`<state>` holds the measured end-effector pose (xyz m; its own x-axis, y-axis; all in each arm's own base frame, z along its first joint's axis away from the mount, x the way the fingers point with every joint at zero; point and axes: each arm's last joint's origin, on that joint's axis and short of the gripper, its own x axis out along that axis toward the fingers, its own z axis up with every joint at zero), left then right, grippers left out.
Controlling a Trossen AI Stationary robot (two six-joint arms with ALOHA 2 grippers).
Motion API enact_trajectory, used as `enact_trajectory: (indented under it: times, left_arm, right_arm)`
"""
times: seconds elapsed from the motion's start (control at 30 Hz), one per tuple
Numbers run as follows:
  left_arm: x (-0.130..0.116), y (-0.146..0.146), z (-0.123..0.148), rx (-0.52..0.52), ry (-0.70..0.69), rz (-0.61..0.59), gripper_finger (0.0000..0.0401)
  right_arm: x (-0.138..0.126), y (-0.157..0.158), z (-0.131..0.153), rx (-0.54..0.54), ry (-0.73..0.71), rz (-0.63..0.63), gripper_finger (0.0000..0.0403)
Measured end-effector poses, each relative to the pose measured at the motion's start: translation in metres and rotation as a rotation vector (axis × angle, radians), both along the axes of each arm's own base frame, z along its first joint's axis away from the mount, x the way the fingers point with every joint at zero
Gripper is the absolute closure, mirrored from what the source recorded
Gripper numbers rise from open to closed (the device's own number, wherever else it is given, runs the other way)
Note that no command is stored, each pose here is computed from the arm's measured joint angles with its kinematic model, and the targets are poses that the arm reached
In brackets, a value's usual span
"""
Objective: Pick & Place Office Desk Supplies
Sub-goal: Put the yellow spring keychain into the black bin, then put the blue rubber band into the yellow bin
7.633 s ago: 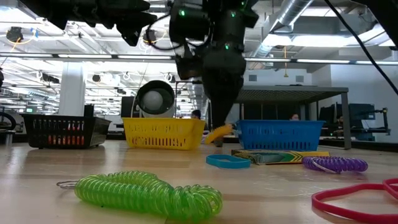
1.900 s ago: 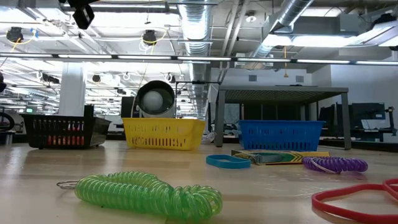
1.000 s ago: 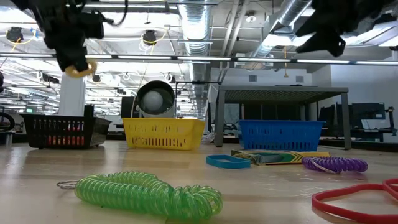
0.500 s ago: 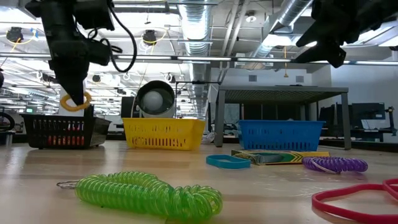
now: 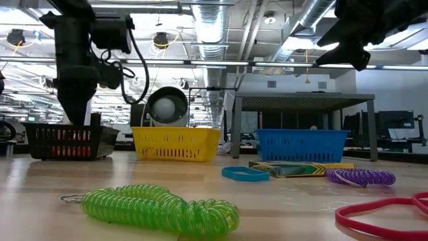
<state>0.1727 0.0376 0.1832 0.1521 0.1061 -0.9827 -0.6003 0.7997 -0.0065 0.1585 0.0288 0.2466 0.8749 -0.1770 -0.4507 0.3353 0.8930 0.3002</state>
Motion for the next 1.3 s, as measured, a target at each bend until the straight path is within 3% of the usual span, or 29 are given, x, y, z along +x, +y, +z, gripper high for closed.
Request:
enact_trajectory:
  times: [0.47,0.87,0.93,1.07,1.13,1.3]
  left_arm:
    - [-0.002,-0.002,0.004,-0.064,-0.027,0.075,0.0190]
    - [0.000,-0.002,0.057,-0.054,-0.196,0.076,0.0190]
    - [-0.002,-0.005,0.064,-0.122,-0.219,0.045,0.0193]
    - [-0.011,-0.023,0.072,-0.381,-0.245,-0.060,0.0194]
    - [-0.015,-0.034,0.076,-0.458,-0.253,-0.083,0.0195]
    - [-0.019,-0.057,0.083,-0.411,-0.294,-0.172,0.0205]
  right_arm:
    - [0.000,-0.001,0.001,-0.065,0.007,0.027,0.0186]
    - [0.001,-0.002,0.001,-0.079,0.006,0.024,0.0186]
    - [0.001,-0.002,0.001,-0.079,0.006,0.024,0.0186]
    - [0.001,-0.002,0.001,-0.078,0.001,0.023,0.0186]
    - [0.001,-0.002,0.002,-0.075,-0.003,0.022,0.0186]
    - [0.002,-0.001,0.004,-0.069,-0.026,0.021,0.0186]
